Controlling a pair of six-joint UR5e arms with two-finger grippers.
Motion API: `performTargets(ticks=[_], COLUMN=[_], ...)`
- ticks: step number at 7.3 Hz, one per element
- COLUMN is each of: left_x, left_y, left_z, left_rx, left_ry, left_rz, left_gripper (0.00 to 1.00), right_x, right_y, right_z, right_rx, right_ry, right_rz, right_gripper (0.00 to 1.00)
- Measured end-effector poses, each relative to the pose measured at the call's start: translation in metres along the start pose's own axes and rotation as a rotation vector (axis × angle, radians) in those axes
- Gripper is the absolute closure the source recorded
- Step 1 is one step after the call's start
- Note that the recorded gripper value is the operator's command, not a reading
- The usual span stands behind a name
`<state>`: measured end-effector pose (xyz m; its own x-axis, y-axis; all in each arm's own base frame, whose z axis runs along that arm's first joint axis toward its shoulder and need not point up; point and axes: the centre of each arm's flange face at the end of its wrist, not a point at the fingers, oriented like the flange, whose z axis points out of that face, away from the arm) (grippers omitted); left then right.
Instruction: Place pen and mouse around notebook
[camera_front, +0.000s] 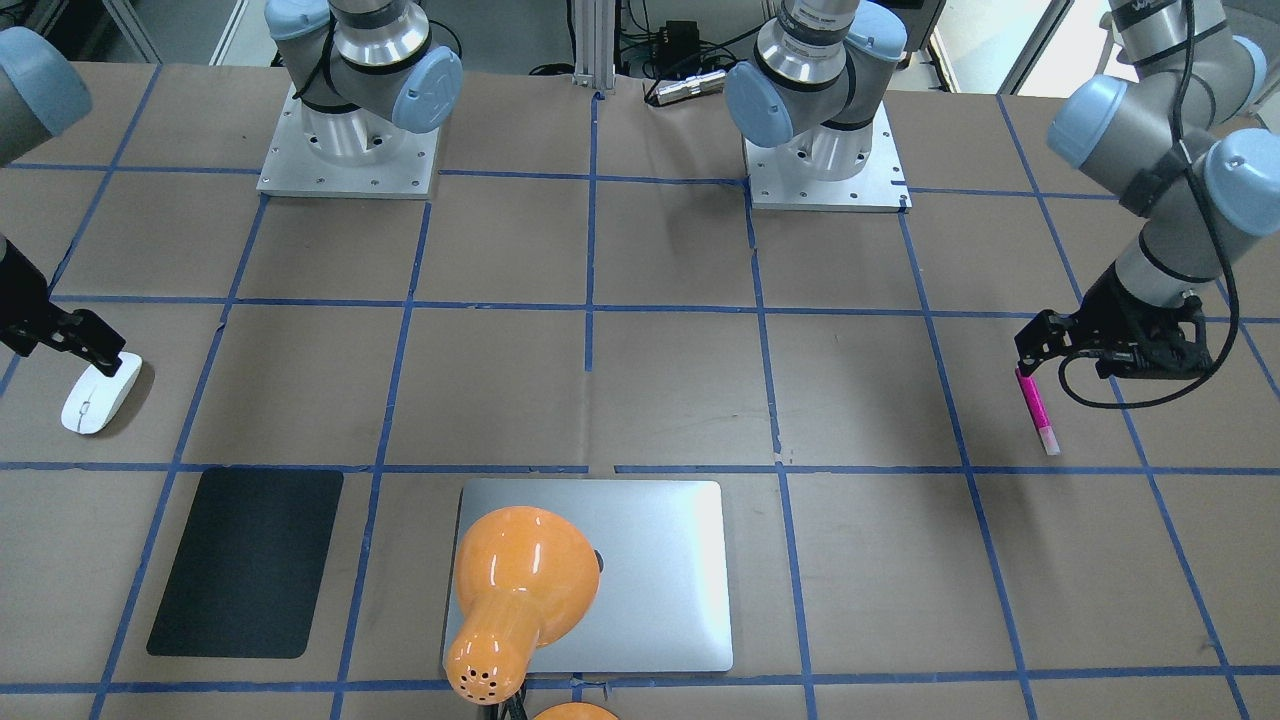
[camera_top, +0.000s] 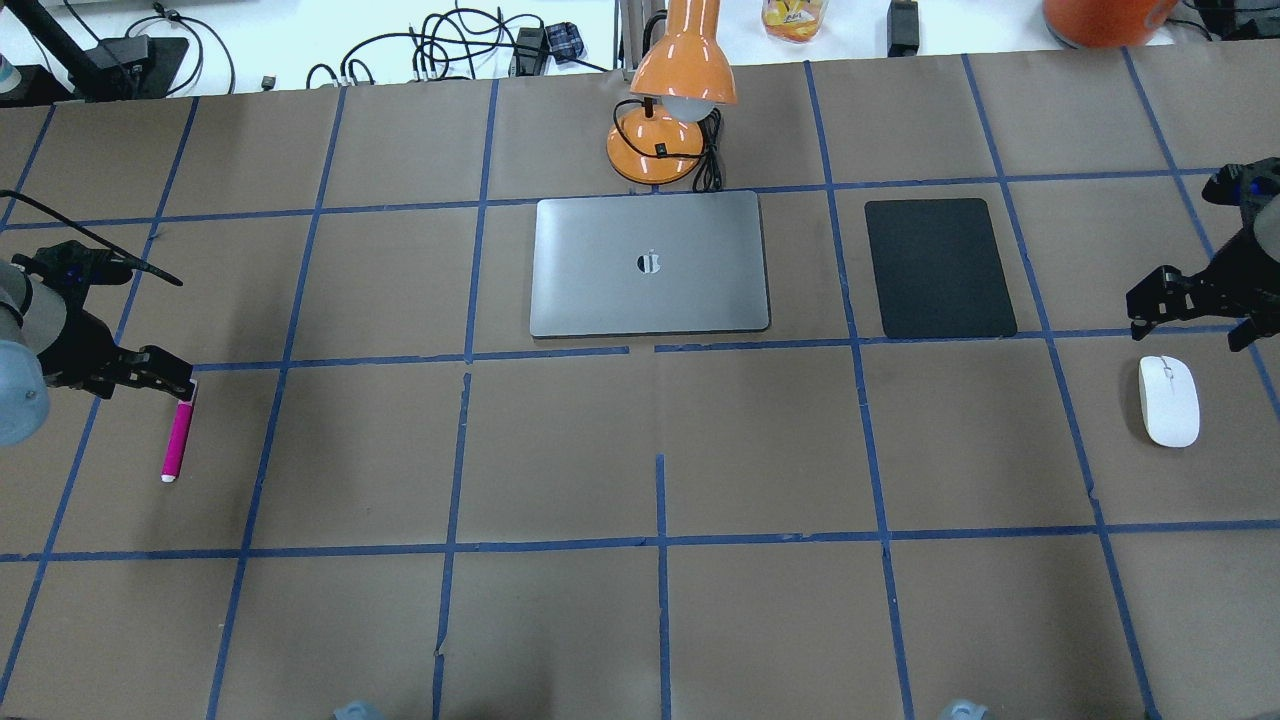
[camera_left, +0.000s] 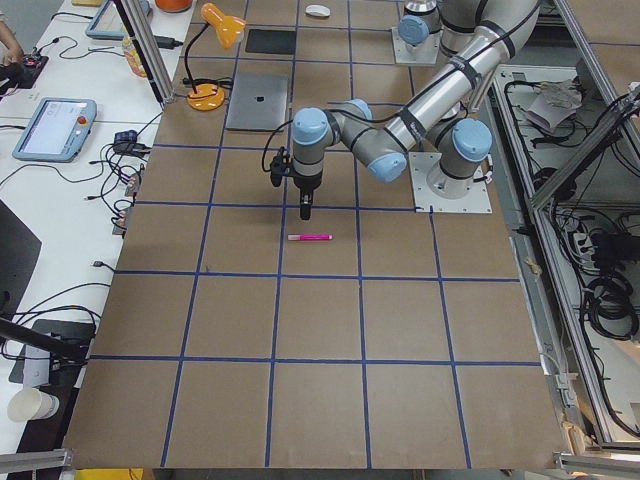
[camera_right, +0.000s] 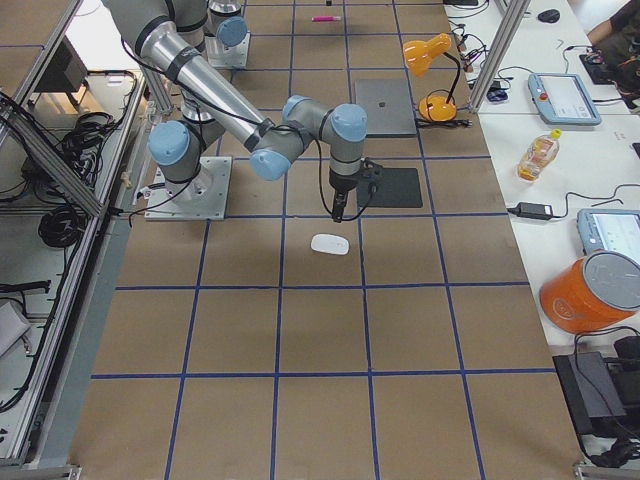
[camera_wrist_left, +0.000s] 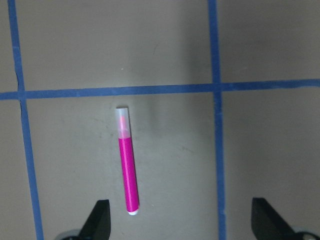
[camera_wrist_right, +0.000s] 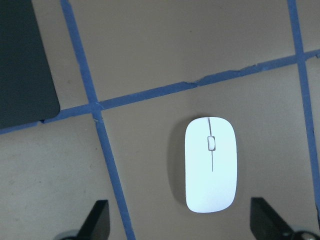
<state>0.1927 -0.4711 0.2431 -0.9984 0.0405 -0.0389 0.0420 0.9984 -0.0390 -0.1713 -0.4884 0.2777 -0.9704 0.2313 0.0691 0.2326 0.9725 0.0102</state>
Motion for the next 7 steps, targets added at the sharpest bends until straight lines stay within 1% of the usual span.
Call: performTargets(ticks=[2, 3, 4, 5, 7], left_x=[-0.016, -0.02, -0.023, -0.024, -0.025], left_y=[0.003, 0.002, 0.0, -0.001, -0.002], left_z=[0.051, 0.067, 0.077, 0.079, 0.073], left_rx=[-0.027, -0.03, -0.024, -0.017, -0.005], left_ry=[0.063, 0.07, 0.065, 0.058, 0.043], left_rz=[-0.02, -0.022, -0.022, -0.024, -0.043], left_gripper=[0.0, 0.23, 0.73, 1.0, 1.0], right_x=[0.011, 0.019, 0.032, 0.04, 0.043], right_y=[-0.004, -0.006, -0.007, -0.007, -0.007], right_z=[0.025, 0.038, 0.051, 0.061, 0.075], right_rx=[-0.042, -0.058, -0.072, -0.085, -0.106], right_ry=[-0.011, -0.017, -0.025, -0.033, -0.049], right_rz=[0.016, 0.027, 0.037, 0.037, 0.038], right_gripper=[0.0, 0.0, 0.0, 0.0, 0.0])
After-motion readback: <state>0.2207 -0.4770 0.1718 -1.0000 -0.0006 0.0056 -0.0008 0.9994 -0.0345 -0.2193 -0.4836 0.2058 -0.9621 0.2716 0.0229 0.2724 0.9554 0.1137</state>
